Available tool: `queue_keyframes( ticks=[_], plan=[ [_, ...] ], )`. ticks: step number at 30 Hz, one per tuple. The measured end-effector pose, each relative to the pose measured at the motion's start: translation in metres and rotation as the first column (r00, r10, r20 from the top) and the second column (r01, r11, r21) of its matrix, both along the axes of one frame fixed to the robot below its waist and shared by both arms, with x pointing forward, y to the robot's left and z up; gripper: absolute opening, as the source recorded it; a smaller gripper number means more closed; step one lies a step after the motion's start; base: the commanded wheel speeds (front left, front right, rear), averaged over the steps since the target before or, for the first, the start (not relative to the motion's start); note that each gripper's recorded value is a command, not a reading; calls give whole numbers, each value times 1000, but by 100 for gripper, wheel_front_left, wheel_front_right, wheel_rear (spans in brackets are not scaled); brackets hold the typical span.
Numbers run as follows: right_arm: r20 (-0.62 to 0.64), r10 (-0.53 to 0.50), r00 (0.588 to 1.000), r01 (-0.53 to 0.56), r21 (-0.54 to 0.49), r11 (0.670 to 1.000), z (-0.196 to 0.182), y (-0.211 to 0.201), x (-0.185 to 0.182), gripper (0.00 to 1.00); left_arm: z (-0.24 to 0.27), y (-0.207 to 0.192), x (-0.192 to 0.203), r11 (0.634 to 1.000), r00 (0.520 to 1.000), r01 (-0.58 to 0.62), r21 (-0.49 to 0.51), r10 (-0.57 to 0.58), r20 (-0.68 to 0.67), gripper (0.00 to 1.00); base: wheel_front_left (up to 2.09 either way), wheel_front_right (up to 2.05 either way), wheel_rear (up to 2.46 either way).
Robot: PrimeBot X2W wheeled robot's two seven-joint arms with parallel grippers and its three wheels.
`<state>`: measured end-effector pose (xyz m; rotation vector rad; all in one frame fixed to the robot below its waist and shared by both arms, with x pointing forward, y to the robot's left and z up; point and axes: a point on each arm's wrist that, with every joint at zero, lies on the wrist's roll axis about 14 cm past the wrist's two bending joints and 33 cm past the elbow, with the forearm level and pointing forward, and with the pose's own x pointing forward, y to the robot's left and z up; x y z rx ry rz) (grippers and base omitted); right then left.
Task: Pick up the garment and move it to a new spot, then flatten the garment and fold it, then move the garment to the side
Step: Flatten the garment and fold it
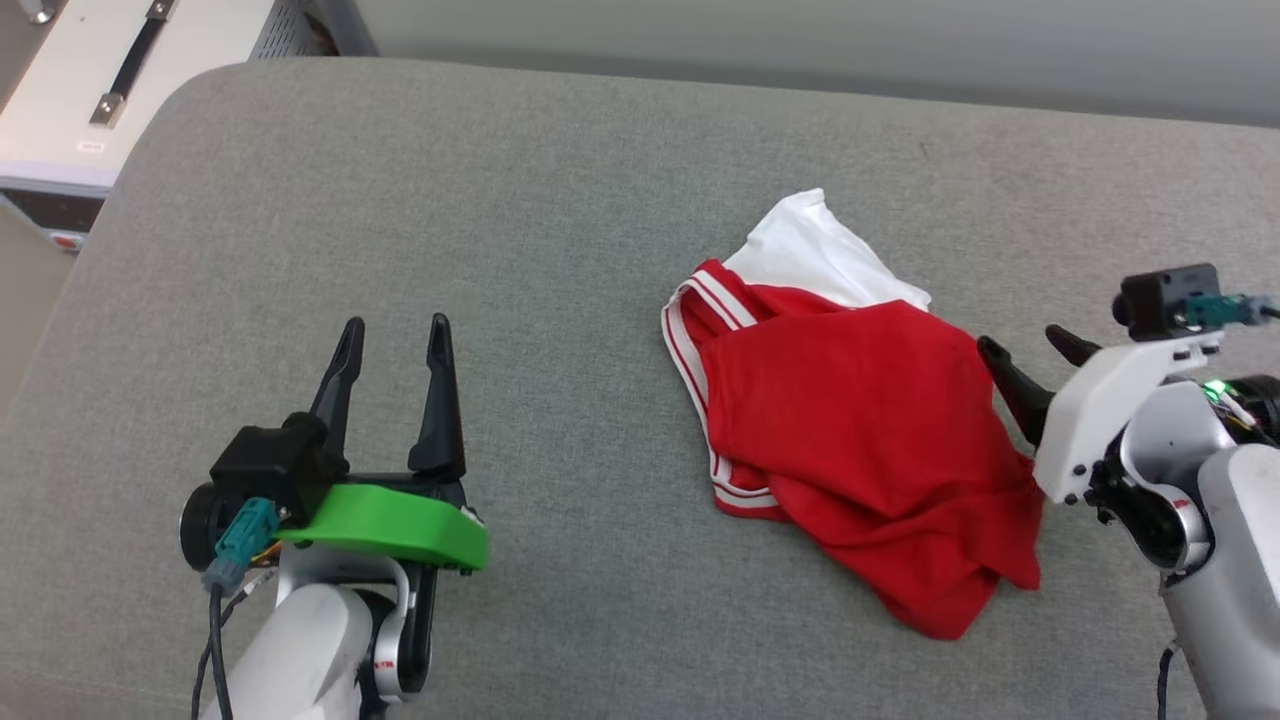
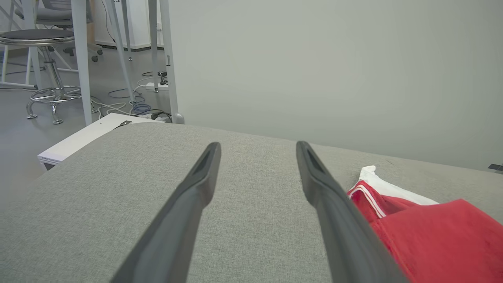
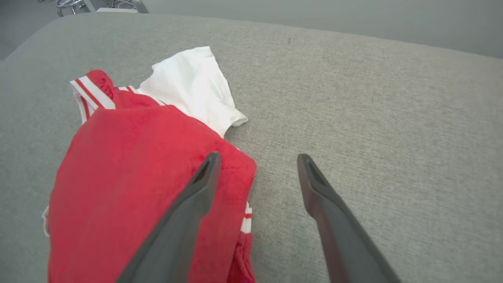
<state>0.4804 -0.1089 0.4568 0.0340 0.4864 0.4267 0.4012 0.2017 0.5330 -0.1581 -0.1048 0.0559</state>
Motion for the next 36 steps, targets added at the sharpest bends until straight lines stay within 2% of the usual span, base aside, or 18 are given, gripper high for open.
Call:
queue_keyframes(
  ticks=[3, 7, 15, 16, 17, 21, 27, 36],
  plan=[
    [-84, 83, 993, -86, -28, 996, -19, 20, 3, 100, -4, 4, 4, 1000, 1000, -14, -1, 14, -8, 100, 0, 0, 0],
    [-220, 162, 962, -181, -70, 981, -52, 36, -3, 100, -12, 10, 5, 999, 999, -39, 3, 39, -26, 100, 0, 0, 0],
    [-409, 226, 884, -289, -100, 952, -88, 41, -24, 100, -21, 19, 4, 998, 997, -64, 10, 65, -45, 100, 0, 0, 0],
    [-425, 230, 876, -295, -95, 951, -90, 42, -27, 30, -21, 18, 4, 998, 997, -62, 10, 63, -43, 100, 0, 0, 0],
    [-433, 235, 870, -298, -84, 951, -90, 43, -29, 0, -20, 18, 4, 998, 997, -60, 10, 60, -40, 100, 0, 0, 0],
    [-426, 232, 875, -287, -68, 956, -86, 42, -30, 0, -18, 17, 5, 998, 998, -60, 4, 60, -31, 100, 0, 0, 0],
    [-323, 202, 925, -224, -34, 974, -65, 34, -24, 0, -13, 18, 0, 998, 998, -58, 15, 59, -16, 100, 0, 0, 0],
    [-267, 63, 962, -82, -59, 995, -59, -22, -59, 0, -11, 8, -11, 1000, 1000, -22, 15, 22, -11, 100, 0, 0, 0]
  ],
)
